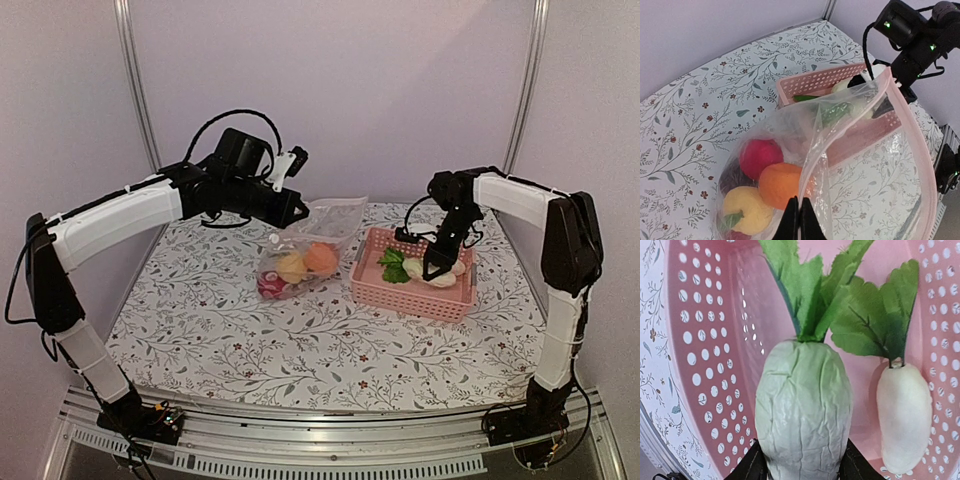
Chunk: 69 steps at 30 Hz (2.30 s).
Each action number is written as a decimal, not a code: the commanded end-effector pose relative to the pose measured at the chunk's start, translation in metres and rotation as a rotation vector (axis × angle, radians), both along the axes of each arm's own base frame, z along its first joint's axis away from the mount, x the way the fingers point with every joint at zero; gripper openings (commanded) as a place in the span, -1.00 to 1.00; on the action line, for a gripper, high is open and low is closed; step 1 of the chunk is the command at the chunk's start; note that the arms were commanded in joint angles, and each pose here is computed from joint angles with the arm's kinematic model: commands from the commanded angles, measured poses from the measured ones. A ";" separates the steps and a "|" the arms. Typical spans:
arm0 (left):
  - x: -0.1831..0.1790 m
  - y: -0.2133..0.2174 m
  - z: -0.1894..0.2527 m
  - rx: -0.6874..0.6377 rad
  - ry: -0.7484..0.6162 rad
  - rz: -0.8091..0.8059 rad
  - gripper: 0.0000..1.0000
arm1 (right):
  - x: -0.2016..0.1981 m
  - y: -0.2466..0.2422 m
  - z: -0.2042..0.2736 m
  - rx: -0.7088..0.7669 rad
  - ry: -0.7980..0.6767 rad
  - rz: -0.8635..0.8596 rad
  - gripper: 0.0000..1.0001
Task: Place the food in the zip-top bag and seal the zipper
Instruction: Pick up the fake vegetable from the bin, then place the fake vegetable in the zipper food storage bag.
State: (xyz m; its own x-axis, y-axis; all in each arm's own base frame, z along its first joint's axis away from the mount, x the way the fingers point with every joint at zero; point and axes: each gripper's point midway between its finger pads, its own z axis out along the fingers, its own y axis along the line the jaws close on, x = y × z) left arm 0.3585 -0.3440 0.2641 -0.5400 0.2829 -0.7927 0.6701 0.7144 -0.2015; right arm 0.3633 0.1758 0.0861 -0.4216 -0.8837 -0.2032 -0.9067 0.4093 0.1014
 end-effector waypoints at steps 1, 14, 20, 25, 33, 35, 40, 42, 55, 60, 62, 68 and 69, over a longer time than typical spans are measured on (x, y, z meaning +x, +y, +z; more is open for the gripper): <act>0.001 -0.001 -0.002 0.014 0.006 -0.015 -1.00 | 0.013 0.013 0.057 0.092 -0.137 0.032 -0.52; 0.001 0.000 0.001 0.018 -0.001 -0.015 -1.00 | 0.018 0.062 0.194 0.484 -0.468 0.134 -1.00; 0.001 0.000 0.003 0.014 -0.005 -0.013 -1.00 | -0.003 0.082 0.263 0.696 -0.575 0.188 -1.00; 0.002 0.000 0.009 0.002 -0.012 -0.010 -1.00 | -0.028 0.112 0.297 0.842 -0.583 0.268 -1.00; -0.004 -0.005 0.026 -0.045 -0.013 -0.038 -1.00 | -0.064 0.163 0.335 0.975 -0.602 0.483 -1.00; -0.008 -0.007 0.035 -0.070 -0.013 -0.055 -1.00 | -0.068 0.174 0.340 0.999 -0.598 0.522 -1.00; -0.014 -0.007 0.047 -0.109 -0.009 -0.070 -1.00 | -0.075 0.202 0.338 1.043 -0.568 0.610 -1.00; -0.018 -0.007 0.050 -0.124 -0.002 -0.085 -1.00 | -0.078 0.207 0.336 1.065 -0.553 0.639 -1.00; -0.024 0.000 0.051 -0.130 -0.002 -0.114 -1.00 | -0.076 0.230 0.266 1.018 -0.457 0.702 -0.99; -0.022 0.004 0.050 -0.123 -0.008 -0.105 -1.00 | -0.073 0.229 0.241 0.961 -0.450 0.715 -0.97; -0.021 0.005 0.049 -0.124 -0.003 -0.102 -1.00 | -0.072 0.229 0.230 0.921 -0.454 0.711 -0.95; -0.017 0.004 0.044 -0.117 0.000 -0.100 -1.00 | -0.065 0.226 0.194 0.712 -0.490 0.713 -0.89; -0.017 0.003 0.043 -0.118 0.003 -0.100 -1.00 | -0.062 0.225 0.190 0.680 -0.500 0.708 -0.88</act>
